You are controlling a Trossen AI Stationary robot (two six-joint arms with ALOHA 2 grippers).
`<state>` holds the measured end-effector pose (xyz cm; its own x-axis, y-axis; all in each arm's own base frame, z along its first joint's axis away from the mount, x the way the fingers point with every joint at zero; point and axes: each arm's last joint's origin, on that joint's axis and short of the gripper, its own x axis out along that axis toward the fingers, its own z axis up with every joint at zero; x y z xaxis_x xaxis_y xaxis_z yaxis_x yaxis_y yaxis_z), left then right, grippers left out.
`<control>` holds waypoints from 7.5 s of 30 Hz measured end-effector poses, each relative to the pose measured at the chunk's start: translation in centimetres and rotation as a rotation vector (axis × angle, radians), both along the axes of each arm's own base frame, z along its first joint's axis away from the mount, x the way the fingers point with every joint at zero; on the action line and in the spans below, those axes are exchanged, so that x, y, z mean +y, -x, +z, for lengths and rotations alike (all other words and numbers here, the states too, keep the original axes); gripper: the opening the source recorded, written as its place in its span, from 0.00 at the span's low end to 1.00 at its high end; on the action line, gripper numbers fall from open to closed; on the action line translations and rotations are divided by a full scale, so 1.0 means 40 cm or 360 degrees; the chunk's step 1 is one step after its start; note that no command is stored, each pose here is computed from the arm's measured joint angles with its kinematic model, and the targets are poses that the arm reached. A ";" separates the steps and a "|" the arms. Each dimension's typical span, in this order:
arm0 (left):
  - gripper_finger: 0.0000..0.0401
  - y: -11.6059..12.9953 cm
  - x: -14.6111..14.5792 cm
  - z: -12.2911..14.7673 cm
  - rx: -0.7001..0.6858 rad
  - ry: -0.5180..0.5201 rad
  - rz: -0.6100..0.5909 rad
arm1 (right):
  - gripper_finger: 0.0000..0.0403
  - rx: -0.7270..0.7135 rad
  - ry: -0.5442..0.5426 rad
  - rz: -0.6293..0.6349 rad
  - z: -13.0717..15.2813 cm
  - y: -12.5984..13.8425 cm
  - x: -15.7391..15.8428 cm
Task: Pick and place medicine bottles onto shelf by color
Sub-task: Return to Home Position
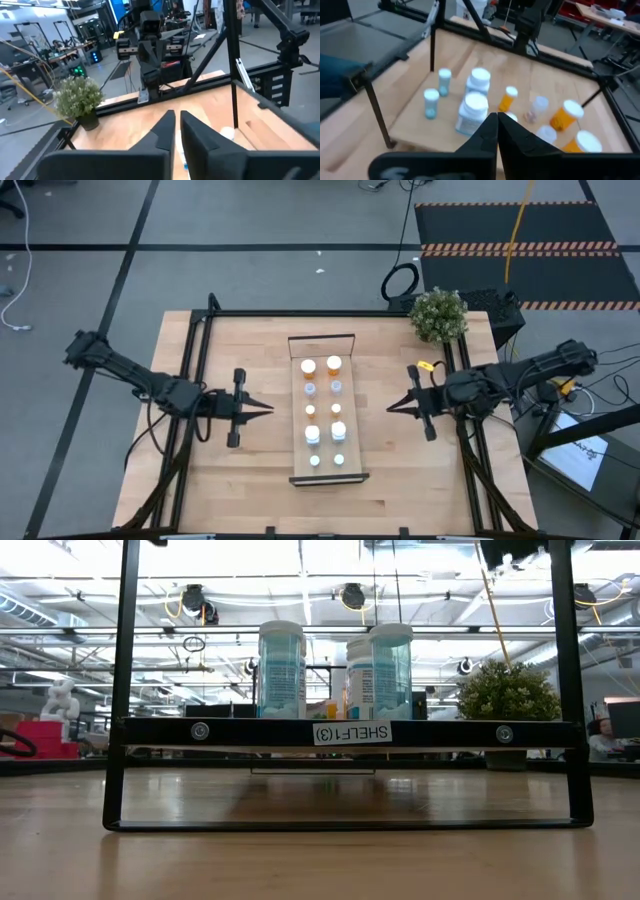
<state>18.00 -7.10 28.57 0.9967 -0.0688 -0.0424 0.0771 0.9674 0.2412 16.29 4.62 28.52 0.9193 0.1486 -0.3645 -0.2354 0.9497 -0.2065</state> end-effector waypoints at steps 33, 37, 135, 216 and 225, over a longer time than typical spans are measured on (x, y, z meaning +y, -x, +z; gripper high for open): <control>0.03 0.100 0.115 -0.282 -0.0045 0.0147 0.0026 | 0.00 -0.0139 -0.0113 0.0028 -0.289 0.109 -0.037; 0.02 0.117 0.118 -0.288 -0.0099 0.0162 0.0024 | 0.00 -0.0174 -0.0119 0.0030 -0.286 0.114 -0.039; 0.01 0.169 0.174 -0.303 0.0018 0.0211 0.0027 | 0.00 -0.0569 -0.0129 -0.0058 -0.295 0.167 -0.089; 0.09 0.206 0.176 -0.294 -0.0081 0.0275 0.0045 | 0.00 -0.0708 -0.0145 -0.0056 -0.274 0.167 -0.090; 0.09 0.206 0.176 -0.294 -0.0081 0.0275 0.0045 | 0.00 -0.0708 -0.0145 -0.0057 -0.274 0.167 -0.090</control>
